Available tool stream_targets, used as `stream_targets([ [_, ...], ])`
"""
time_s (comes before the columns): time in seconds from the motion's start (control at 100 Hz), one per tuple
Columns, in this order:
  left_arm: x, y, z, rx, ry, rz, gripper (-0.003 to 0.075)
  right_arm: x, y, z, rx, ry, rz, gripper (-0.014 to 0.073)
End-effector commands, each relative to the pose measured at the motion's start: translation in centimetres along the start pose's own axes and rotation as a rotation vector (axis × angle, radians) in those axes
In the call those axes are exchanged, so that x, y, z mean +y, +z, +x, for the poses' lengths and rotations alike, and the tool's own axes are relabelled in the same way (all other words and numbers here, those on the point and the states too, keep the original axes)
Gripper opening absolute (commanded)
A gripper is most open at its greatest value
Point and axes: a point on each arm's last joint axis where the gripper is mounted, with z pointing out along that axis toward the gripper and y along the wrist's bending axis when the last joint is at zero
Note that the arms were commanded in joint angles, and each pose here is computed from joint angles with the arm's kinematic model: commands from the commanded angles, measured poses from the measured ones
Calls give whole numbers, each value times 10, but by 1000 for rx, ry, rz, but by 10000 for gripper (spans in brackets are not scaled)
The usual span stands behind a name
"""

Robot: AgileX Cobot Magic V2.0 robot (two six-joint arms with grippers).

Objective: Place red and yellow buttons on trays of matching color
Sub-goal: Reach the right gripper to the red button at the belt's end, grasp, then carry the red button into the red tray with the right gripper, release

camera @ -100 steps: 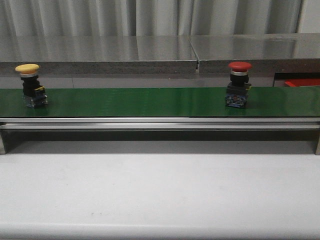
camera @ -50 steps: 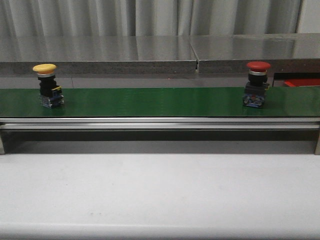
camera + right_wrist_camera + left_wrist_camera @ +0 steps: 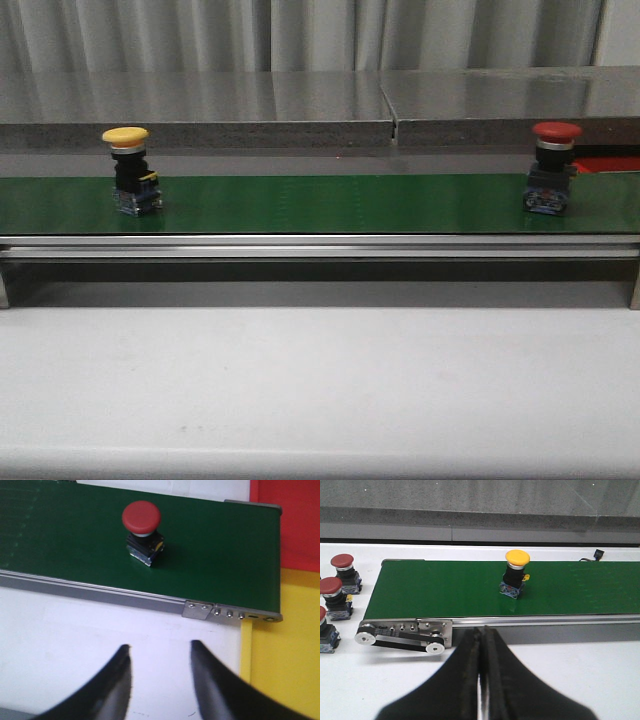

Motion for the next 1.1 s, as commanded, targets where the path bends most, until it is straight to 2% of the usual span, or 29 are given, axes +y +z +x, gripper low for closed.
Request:
stream_targets([
  [0.0,-1,-3,-15,-101,-13,9,-19,1,1,-18,-69,4,-8,590],
  [0.02,-1,-3,-15,-101,-13,9,-19,1,4,-19,-63,4,-7,622],
  [0.1,-1,-3,-15,-101,-13,9,-19,1,14,-25,-39,5,-7,585],
  [0.36,-1,-3,-15,-101,-13,9,-19,-3,61,-52,53,16,5,584],
  [0.54,-1,-3,-15,-101,-13,9,-19,-17,93,-69,134,48,32,584],
  [0.83,-1,-3,-15,-101,-13,9,-19,-37,137,-97,164,50,60,584],
  [0.94,-1,-3,-15,-101,-13,9,-19,-47,152,-101,211,67,72,582],
  [1.0,-1,-3,-15,-101,-13,9,-19,-50,159,-102,256,75,73,540],
  [1.09,-1,-3,-15,-101,-13,9,-19,-55,164,-101,313,83,76,368],
])
